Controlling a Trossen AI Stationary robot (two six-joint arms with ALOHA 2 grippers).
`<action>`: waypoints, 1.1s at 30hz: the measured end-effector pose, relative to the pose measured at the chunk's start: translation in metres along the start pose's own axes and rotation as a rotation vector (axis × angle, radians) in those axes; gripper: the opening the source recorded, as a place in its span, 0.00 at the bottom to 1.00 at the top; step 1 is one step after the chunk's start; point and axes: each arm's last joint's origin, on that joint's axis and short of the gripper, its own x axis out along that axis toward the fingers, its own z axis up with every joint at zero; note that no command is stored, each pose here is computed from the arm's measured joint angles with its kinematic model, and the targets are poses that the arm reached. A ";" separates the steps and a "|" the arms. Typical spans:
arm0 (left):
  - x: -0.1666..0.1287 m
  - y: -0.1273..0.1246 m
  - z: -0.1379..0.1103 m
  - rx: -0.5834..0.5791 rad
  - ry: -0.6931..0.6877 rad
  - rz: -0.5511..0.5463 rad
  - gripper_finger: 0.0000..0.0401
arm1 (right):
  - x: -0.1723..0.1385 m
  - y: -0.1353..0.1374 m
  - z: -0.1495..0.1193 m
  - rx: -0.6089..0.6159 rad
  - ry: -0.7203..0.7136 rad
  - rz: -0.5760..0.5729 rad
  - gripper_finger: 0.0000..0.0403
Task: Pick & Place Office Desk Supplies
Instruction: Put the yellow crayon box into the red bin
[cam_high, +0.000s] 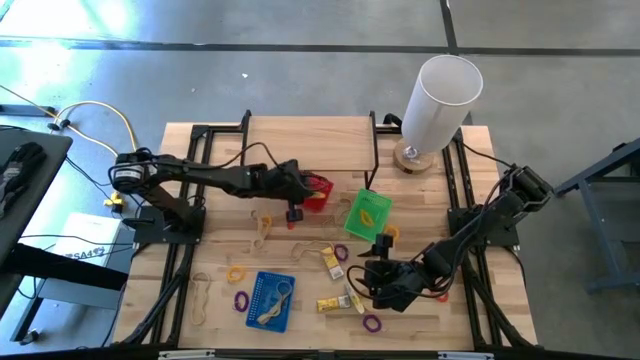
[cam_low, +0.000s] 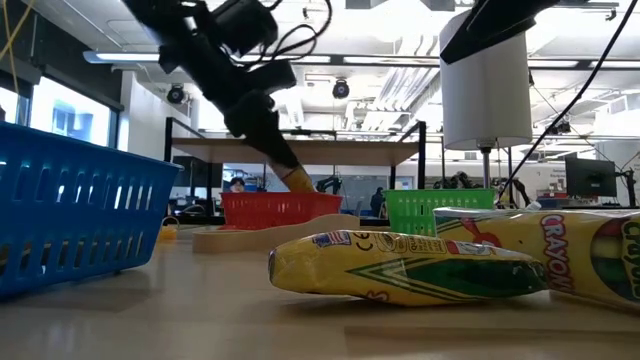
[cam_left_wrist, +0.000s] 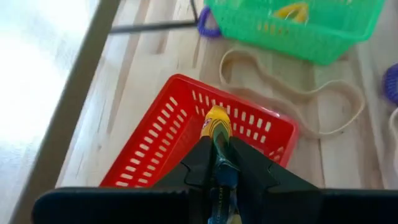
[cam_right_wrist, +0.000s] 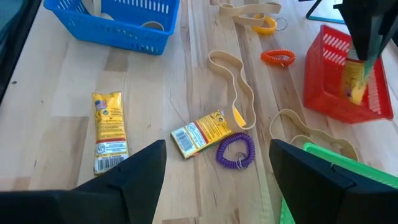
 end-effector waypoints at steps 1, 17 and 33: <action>-0.001 0.001 -0.003 -0.005 -0.010 0.002 0.10 | 0.000 0.000 0.000 0.003 -0.004 0.002 0.68; 0.000 0.008 -0.034 -0.054 -0.131 -0.017 0.10 | 0.000 0.002 0.003 -0.010 -0.017 0.033 0.68; 0.001 0.000 -0.036 -0.013 -0.103 0.013 0.10 | 0.000 0.003 0.004 -0.025 -0.028 0.038 0.68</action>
